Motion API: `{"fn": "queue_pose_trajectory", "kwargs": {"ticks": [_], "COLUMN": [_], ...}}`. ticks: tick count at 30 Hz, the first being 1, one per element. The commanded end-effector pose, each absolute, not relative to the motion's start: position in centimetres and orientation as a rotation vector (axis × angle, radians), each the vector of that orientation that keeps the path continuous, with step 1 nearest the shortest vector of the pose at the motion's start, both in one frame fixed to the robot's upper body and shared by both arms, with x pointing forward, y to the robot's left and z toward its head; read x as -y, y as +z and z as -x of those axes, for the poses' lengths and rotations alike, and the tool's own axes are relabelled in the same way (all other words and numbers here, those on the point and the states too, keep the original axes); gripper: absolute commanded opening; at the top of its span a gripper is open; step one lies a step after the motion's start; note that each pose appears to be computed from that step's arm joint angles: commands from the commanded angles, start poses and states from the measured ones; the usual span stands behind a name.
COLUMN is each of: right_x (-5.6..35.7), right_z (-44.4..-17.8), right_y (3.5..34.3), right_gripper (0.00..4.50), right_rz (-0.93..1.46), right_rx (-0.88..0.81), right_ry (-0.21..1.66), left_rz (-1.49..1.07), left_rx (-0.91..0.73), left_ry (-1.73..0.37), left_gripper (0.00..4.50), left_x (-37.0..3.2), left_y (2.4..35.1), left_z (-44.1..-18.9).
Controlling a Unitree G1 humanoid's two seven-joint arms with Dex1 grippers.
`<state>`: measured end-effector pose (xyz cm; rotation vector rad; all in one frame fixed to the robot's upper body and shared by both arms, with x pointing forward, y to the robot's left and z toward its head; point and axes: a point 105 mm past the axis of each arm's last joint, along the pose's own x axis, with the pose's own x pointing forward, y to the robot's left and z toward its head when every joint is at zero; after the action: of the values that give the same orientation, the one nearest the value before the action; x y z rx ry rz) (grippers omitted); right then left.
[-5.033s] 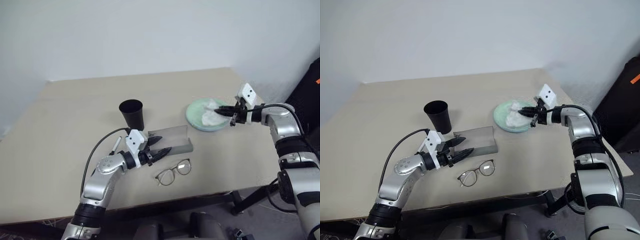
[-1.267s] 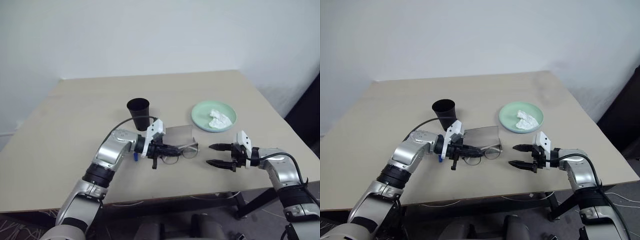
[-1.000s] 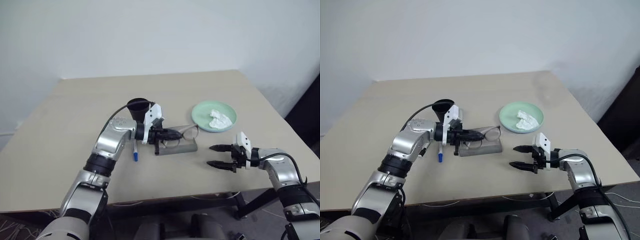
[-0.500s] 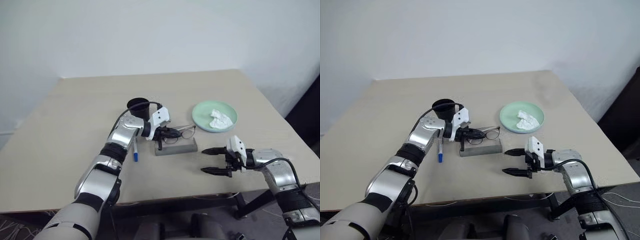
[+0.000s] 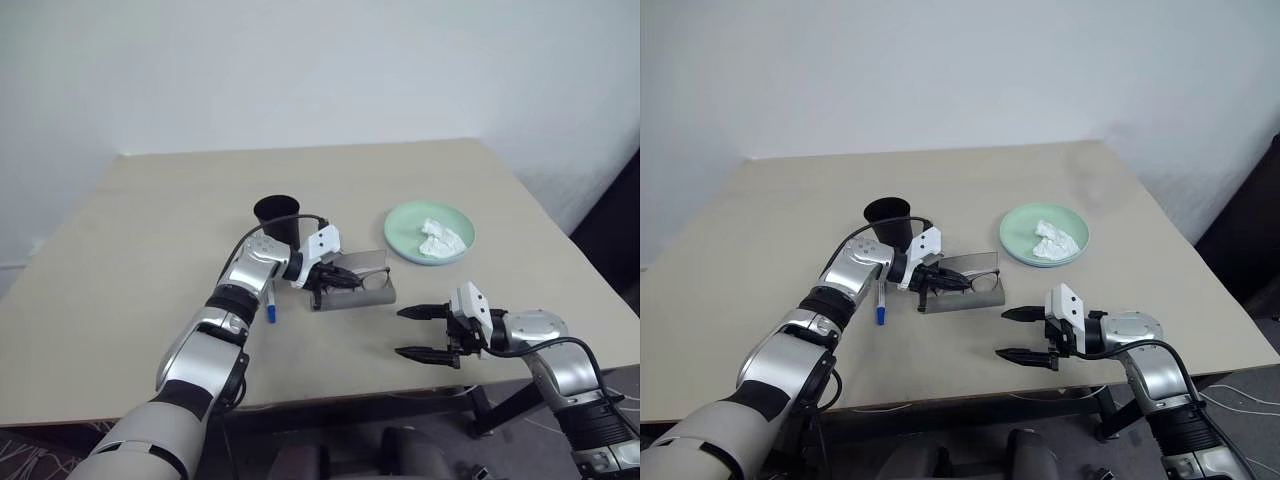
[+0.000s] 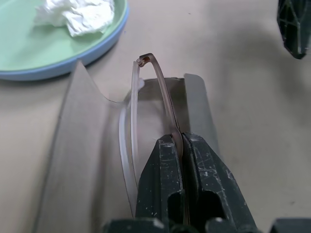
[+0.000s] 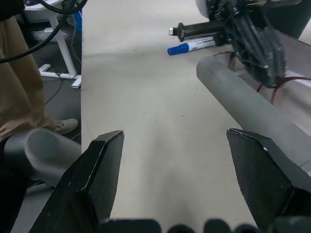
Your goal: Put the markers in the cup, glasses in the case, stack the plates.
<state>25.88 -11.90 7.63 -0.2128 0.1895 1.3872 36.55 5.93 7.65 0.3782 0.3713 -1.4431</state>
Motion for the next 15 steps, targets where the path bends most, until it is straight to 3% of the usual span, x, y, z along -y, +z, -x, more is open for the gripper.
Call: {"fn": "queue_pose_trajectory", "kwargs": {"ticks": [1, 10, 15], "right_x": [11.7, 11.5, 11.4], "right_z": [-26.1, -26.4, -26.4], "right_y": [8.6, 8.4, 8.5], "right_gripper": [3.66, 3.66, 3.66], "right_rz": [0.217, 0.222, 0.225], "right_rx": [-0.139, -0.140, -0.135], "right_ry": [1.388, 1.386, 1.386], "left_rz": [-0.393, -0.402, -0.415], "left_rx": [-0.347, -0.389, -0.371], "left_ry": [-1.463, -1.450, -1.422], "left_gripper": [0.01, 0.01, 1.40], "left_x": [-5.8, -6.1, -6.0], "left_y": [9.2, 8.2, 8.2], "left_z": [-36.9, -36.9, -37.3]}}
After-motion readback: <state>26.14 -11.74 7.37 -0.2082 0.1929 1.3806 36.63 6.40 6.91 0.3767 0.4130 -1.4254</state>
